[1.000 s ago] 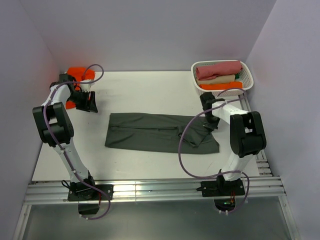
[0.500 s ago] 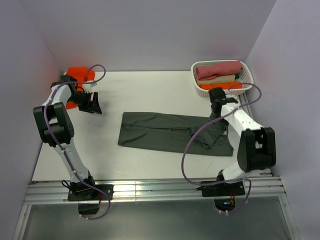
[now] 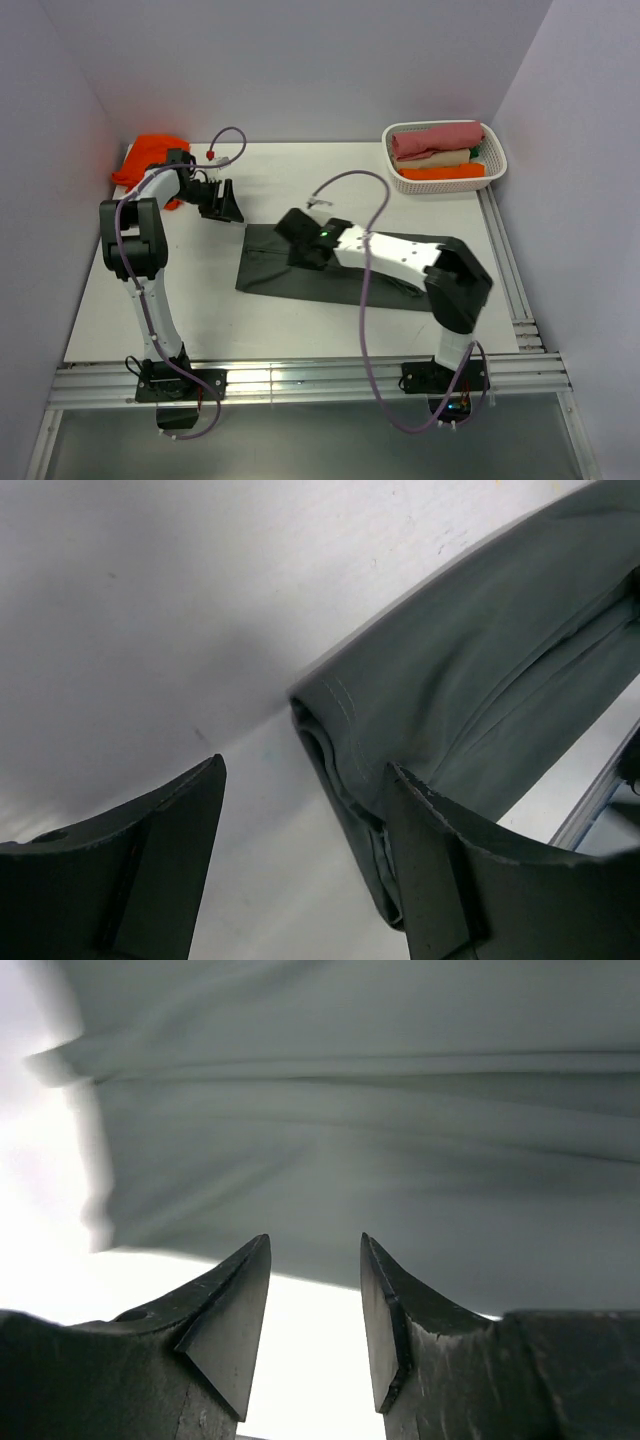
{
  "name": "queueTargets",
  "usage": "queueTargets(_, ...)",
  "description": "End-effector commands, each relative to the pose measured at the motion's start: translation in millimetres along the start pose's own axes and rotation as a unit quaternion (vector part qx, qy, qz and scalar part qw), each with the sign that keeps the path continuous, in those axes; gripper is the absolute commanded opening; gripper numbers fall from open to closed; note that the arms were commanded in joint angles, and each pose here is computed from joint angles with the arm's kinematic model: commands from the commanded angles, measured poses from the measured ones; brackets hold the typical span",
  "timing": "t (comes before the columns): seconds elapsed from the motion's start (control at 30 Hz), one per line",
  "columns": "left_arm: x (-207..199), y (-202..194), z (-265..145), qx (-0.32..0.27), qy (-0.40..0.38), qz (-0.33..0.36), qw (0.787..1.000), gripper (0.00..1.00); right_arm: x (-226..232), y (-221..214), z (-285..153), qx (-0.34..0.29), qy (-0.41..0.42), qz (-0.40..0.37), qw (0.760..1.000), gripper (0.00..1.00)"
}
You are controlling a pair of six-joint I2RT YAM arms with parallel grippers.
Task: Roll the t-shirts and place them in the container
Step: Fold the tshirt, then roll the tshirt
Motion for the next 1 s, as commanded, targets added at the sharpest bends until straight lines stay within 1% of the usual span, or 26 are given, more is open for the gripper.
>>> queueTargets(0.0, -5.2, 9.2, 16.0, -0.006, -0.040, -0.014, 0.999, 0.70, 77.7, 14.1, -11.1, -0.031, 0.066, 0.031, 0.997, 0.48)
queueTargets(0.03, -6.6, 9.9, 18.6, -0.003, -0.047, -0.011, 0.999, 0.70, 93.6, 4.4, -11.8, -0.025, 0.074, 0.017, 0.997, 0.48)
queueTargets(0.07, -6.6, 8.3, 20.5, 0.001, -0.051, -0.013, 0.999, 0.70, 100.7, -9.2, 4.7, -0.009, 0.057, -0.001, 0.998, 0.48)
queueTargets(0.1, -6.5, 5.5, 23.9, 0.007, -0.058, -0.014, 0.998, 0.70, 119.3, -2.0, -1.4, -0.016, 0.075, 0.002, 0.997, 0.48)
queueTargets(0.13, -6.7, 3.3, 25.6, 0.010, -0.061, -0.015, 0.998, 0.70, 129.7, -8.9, -0.1, -0.011, 0.081, -0.006, 0.997, 0.48)
queueTargets(0.17, -7.0, 1.8, 26.7, 0.012, -0.064, -0.015, 0.998, 0.70, 136.7, -19.7, 13.5, 0.004, 0.080, -0.014, 0.997, 0.48)
queueTargets(0.2, -6.9, -2.5, 29.4, 0.020, -0.068, -0.015, 0.997, 0.70, 149.3, -18.3, 11.5, 0.005, 0.097, -0.013, 0.995, 0.48)
queueTargets(0.27, -7.9, -6.0, 32.5, 0.026, -0.072, -0.013, 0.997, 0.70, 157.5, -30.5, 26.3, 0.021, 0.096, -0.018, 0.995, 0.48)
queueTargets(0.3, -8.9, -7.0, 33.7, 0.028, -0.074, -0.011, 0.997, 0.70, 164.2, -30.9, 25.9, 0.021, 0.103, -0.018, 0.994, 0.48)
queueTargets(0.4, -6.0, -12.1, 36.4, 0.032, -0.073, -0.011, 0.997, 0.70, 167.8, -39.6, 37.9, 0.030, 0.098, -0.020, 0.995, 0.48)
queueTargets(0.43, -13.6, -14.1, 43.5, 0.042, -0.075, -0.003, 0.996, 0.70, 167.2, -40.8, 40.0, 0.031, 0.095, -0.019, 0.995, 0.48)
queueTargets(0.53, -14.5, -17.1, 47.2, 0.048, -0.072, -0.002, 0.996, 0.70, 166.7, -49.1, 49.5, 0.038, 0.090, -0.024, 0.995, 0.48)
queueTargets(0.77, -16.2, -19.5, 53.5, 0.049, -0.061, -0.002, 0.997, 0.69, 168.2, -59.7, 63.7, 0.053, 0.077, -0.038, 0.995, 0.49)
queueTargets(0.93, -14.3, -24.6, 57.3, 0.055, -0.045, -0.007, 0.997, 0.64, 166.8, -71.7, 71.2, 0.067, 0.059, -0.052, 0.995, 0.48)
queueTargets(0.97, -14.1, -24.8, 56.5, 0.054, -0.040, -0.008, 0.998, 0.61, 164.7, -74.2, 72.0, 0.070, 0.054, -0.056, 0.995, 0.47)
Point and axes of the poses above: each gripper's point midway between its finger pads, its own z axis out along the fingers, its own x axis along the line the jaws close on, y = z × x, the point moved 5 cm from there along -z, back along the fingers, and after that the axes turned 7 degrees about -z, right-handed, at the moved point
